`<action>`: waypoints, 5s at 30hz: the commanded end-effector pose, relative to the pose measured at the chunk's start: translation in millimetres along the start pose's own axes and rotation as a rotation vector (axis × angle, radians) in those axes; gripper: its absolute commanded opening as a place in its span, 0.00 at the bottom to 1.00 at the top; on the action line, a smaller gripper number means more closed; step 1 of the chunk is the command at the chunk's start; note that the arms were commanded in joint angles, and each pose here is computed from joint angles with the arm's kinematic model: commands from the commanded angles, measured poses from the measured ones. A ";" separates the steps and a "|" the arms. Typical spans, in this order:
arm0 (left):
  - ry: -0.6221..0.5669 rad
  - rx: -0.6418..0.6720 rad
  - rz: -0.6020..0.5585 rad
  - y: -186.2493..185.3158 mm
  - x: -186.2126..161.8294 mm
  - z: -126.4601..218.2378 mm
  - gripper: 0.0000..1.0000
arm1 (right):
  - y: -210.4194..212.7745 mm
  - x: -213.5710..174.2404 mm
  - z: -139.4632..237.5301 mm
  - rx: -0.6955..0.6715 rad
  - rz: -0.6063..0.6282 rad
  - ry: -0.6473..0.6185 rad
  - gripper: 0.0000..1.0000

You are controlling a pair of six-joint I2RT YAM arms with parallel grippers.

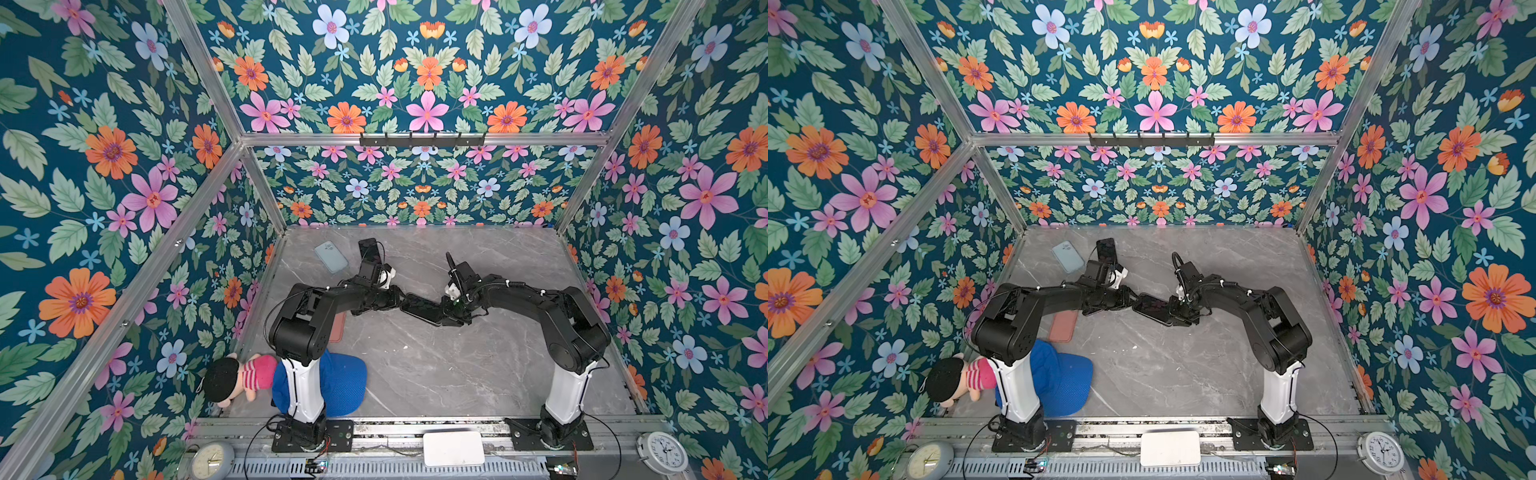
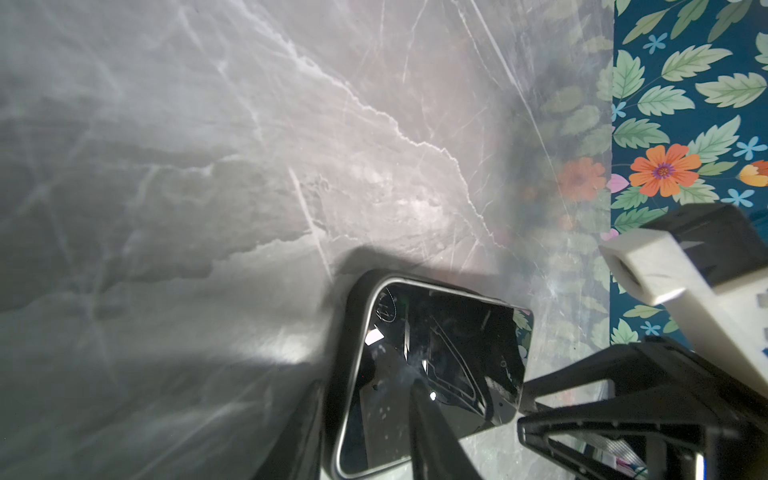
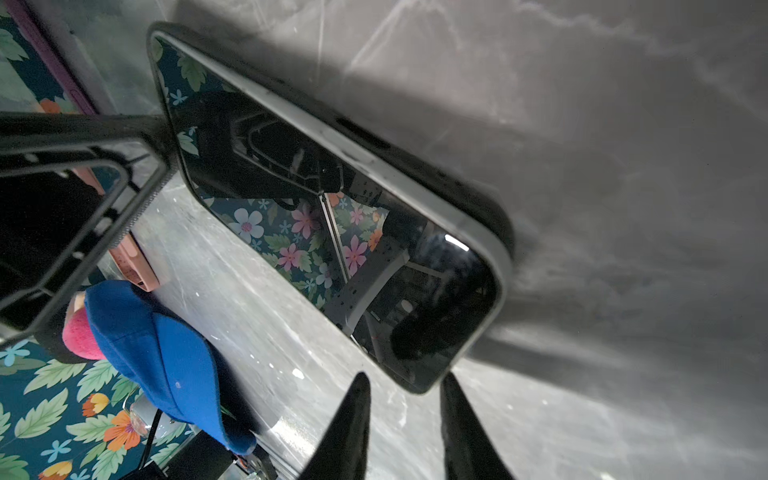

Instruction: Put the phone into the phone case

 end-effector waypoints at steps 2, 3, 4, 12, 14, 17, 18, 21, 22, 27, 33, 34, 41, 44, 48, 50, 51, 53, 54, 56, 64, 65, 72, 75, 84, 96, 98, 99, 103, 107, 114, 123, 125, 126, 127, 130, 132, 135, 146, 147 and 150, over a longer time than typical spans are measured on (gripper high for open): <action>0.049 0.049 0.040 9.4 -12.0 -3.2 0.35 | 6.6 2.6 0.1 0.023 0.013 -0.006 0.28; 0.048 0.048 0.040 9.3 -11.9 -2.9 0.34 | 7.0 2.7 -0.6 0.023 0.014 -0.005 0.28; 0.049 0.046 0.039 9.1 -12.5 -3.1 0.34 | 7.8 2.8 -1.2 0.022 0.016 -0.005 0.28; 0.049 0.042 0.040 9.8 -15.4 -2.3 0.33 | 12.7 3.8 -5.9 0.025 0.020 0.002 0.27; 0.050 0.041 0.041 10.0 -16.2 -2.4 0.32 | 14.7 3.9 -7.1 0.027 0.022 0.003 0.27; 0.050 0.041 0.040 10.4 -16.8 -2.3 0.33 | 15.8 4.1 -8.2 0.025 0.024 0.003 0.27; 0.048 0.043 0.040 10.7 -16.4 -2.2 0.33 | 15.7 3.6 -8.9 0.023 0.024 0.005 0.27; 0.048 0.046 0.040 11.2 -17.0 -1.4 0.33 | 15.0 3.1 -7.9 0.020 0.020 0.004 0.28; 0.047 0.047 0.038 10.8 -16.6 -1.0 0.33 | 15.3 2.2 -6.9 0.019 0.021 0.004 0.29; 0.027 0.073 0.037 14.4 -12.0 6.9 0.39 | 11.9 -5.2 -0.8 -0.005 0.022 0.010 0.41; -0.003 0.108 0.051 19.1 -5.6 22.2 0.49 | 8.4 -17.5 13.6 -0.034 0.059 0.013 0.47; -0.003 0.111 0.052 18.4 -6.2 24.1 0.50 | 9.5 -17.9 17.6 -0.042 0.080 0.005 0.48; 0.011 0.084 0.085 14.8 -22.3 31.2 0.53 | 5.0 11.5 29.6 -0.072 0.217 -0.055 0.60; 0.019 0.054 0.097 8.6 -32.7 30.1 0.54 | -0.1 28.9 29.6 -0.057 0.242 -0.078 0.67; 0.029 0.016 0.112 3.0 -42.1 26.1 0.56 | -2.9 42.7 24.4 -0.015 0.268 -0.083 0.75; 0.036 0.002 0.112 -0.7 -44.7 22.8 0.57 | -2.9 46.9 19.2 -0.005 0.281 -0.077 0.76; 0.039 -0.004 0.111 -2.2 -45.5 21.1 0.57 | -2.0 48.5 17.7 0.005 0.284 -0.076 0.76; 0.045 -0.018 0.114 -4.6 -46.5 17.1 0.57 | -1.2 50.2 11.3 0.034 0.286 -0.064 0.76; 0.048 -0.023 0.114 -5.4 -46.9 15.2 0.57 | -0.7 50.5 9.2 0.049 0.288 -0.060 0.75; 0.051 -0.029 0.113 -6.9 -46.9 11.4 0.57 | -1.0 50.8 4.5 0.074 0.285 -0.050 0.71; 0.061 -0.031 0.116 -4.6 -45.2 1.8 0.54 | -1.3 41.7 -2.4 0.125 0.281 -0.014 0.58; 0.061 -0.032 0.116 -4.4 -44.7 0.9 0.53 | -1.0 40.0 -2.4 0.129 0.281 -0.009 0.57; 0.067 -0.042 0.112 -5.9 -41.0 -4.6 0.51 | 4.8 23.0 -3.2 0.144 0.285 0.021 0.48; 0.068 -0.046 0.109 -7.6 -39.3 -5.9 0.49 | 6.7 16.1 -2.3 0.146 0.283 0.025 0.45; 0.079 -0.048 0.096 -10.1 -36.8 -9.5 0.45 | 3.5 4.1 4.8 0.087 0.221 0.016 0.43; 0.099 -0.027 0.070 -10.1 -24.4 -22.0 0.39 | 0.7 7.7 10.8 0.049 0.180 -0.016 0.38; 0.099 -0.029 0.069 -10.6 -21.9 -24.1 0.39 | 0.3 12.0 12.0 0.053 0.176 -0.025 0.37; 0.100 -0.028 0.069 -10.7 -21.3 -25.0 0.39 | 0.0 13.8 12.0 0.055 0.174 -0.027 0.35; 0.103 -0.028 0.068 -10.8 -18.9 -27.8 0.37 | -3.6 21.9 10.0 0.068 0.152 -0.033 0.32; 0.106 -0.027 0.066 -11.2 -17.1 -29.5 0.37 | -5.0 26.9 6.2 0.073 0.144 -0.032 0.31; 0.113 -0.028 0.069 -10.3 -16.0 -32.5 0.36 | -11.7 29.4 -0.8 0.073 0.127 -0.025 0.27; 0.117 -0.028 0.071 -9.0 -14.9 -35.5 0.35 | -16.5 27.0 -7.0 0.072 0.110 -0.013 0.21; 0.119 -0.027 0.072 -8.5 -15.1 -36.4 0.35 | -17.4 26.3 -7.8 0.072 0.107 -0.012 0.20; 0.121 -0.028 0.072 -8.3 -15.4 -36.7 0.35 | -17.7 26.0 -8.2 0.072 0.107 -0.013 0.19; 0.121 -0.028 0.072 -8.3 -15.2 -36.7 0.35 | -18.1 25.8 -8.4 0.071 0.103 -0.013 0.18; 0.122 -0.026 0.073 -7.4 -15.7 -37.5 0.35 | -19.8 24.9 -10.1 0.070 0.098 -0.011 0.17; 0.122 -0.026 0.073 -6.8 -16.1 -37.8 0.34 | -20.7 24.3 -10.7 0.067 0.095 -0.011 0.17; 0.121 -0.027 0.072 -6.8 -16.3 -37.8 0.34 | -21.5 23.1 -10.8 0.065 0.091 -0.009 0.17; 0.113 0.082 0.100 -14.0 -21.5 -2.8 0.46 | -7.6 22.4 24.3 0.035 0.108 -0.066 0.31; 0.118 0.084 0.108 -15.6 -24.4 0.3 0.46 | -6.8 20.9 26.2 0.036 0.104 -0.069 0.32; 0.140 0.093 0.123 -25.3 -39.0 9.2 0.47 | -5.0 14.5 32.0 0.030 0.087 -0.078 0.35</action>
Point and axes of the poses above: each gripper's point midway between its finger pads, its own z axis back along the fingers, its own y axis along the line the jaws close on, x = y × z, the point moved 8 cm from there along z, back along the fingers, and after that the axes turned 8 degrees about z, right-handed, at the moved point
